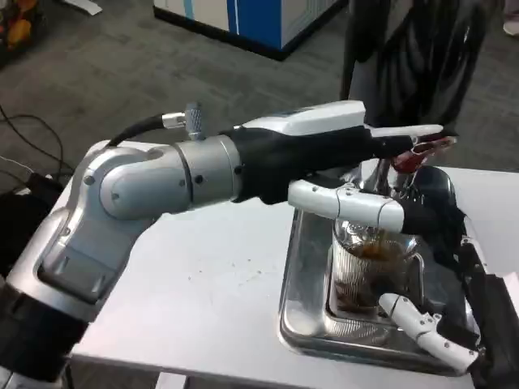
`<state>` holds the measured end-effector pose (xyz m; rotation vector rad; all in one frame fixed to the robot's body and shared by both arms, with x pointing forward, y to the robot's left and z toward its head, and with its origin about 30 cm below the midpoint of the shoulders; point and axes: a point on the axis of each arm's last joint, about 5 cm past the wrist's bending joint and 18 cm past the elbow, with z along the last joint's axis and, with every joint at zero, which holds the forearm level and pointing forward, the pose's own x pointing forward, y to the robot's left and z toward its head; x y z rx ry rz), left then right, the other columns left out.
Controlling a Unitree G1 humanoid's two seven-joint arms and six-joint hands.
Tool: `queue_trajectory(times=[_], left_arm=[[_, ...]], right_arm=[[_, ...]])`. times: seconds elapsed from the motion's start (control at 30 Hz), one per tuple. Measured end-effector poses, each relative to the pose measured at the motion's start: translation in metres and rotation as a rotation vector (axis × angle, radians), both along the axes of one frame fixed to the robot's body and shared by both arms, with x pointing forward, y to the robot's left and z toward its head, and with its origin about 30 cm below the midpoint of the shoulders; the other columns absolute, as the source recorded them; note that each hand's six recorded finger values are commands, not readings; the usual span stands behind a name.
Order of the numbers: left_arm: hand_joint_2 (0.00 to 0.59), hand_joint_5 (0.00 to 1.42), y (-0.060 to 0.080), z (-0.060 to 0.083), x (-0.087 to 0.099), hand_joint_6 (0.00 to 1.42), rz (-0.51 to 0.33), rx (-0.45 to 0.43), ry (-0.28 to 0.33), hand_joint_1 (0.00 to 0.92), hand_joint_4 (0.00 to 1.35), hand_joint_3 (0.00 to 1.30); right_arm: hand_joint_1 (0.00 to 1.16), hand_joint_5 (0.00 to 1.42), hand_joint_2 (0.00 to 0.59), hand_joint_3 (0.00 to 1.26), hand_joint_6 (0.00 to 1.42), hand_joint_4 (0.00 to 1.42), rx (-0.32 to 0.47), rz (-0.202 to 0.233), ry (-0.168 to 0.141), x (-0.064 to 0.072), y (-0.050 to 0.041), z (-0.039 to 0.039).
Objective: Grasp the cup under the faucet to collect the drink, then remove the cup.
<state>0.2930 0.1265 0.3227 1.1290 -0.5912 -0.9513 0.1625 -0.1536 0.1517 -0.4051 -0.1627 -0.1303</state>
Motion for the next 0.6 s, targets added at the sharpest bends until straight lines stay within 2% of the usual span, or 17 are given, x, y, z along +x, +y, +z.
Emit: queue_trajectory(times=[0.17, 0.33, 0.47, 0.6], left_arm=[[0.037, 0.05, 0.001, 0.0, 0.0, 0.0, 0.001, 0.002, -0.003, 0.0, 0.0, 0.05], [0.032, 0.05, 0.002, 0.0, 0.0, 0.0, 0.003, 0.003, -0.004, 0.0, 0.0, 0.05], [0.027, 0.05, 0.002, 0.0, 0.0, 0.0, 0.003, 0.003, -0.004, 0.0, 0.0, 0.05], [0.025, 0.05, 0.004, 0.001, 0.001, 0.0, 0.008, 0.007, -0.006, 0.0, 0.0, 0.05]], right_arm=[[0.65, 0.12, 0.217, 0.0, 0.02, 0.01, 0.003, -0.013, 0.015, 0.005, 0.0041, -0.0035], [0.65, 0.12, 0.217, 0.0, 0.02, 0.01, 0.017, -0.012, 0.011, 0.009, 0.0097, -0.0036], [0.65, 0.12, 0.217, 0.0, 0.01, 0.01, 0.017, -0.017, 0.02, 0.011, 0.0117, -0.0059], [0.65, 0.11, 0.217, 0.0, 0.0, 0.0, 0.012, -0.028, 0.013, 0.013, 0.0131, -0.0057]])
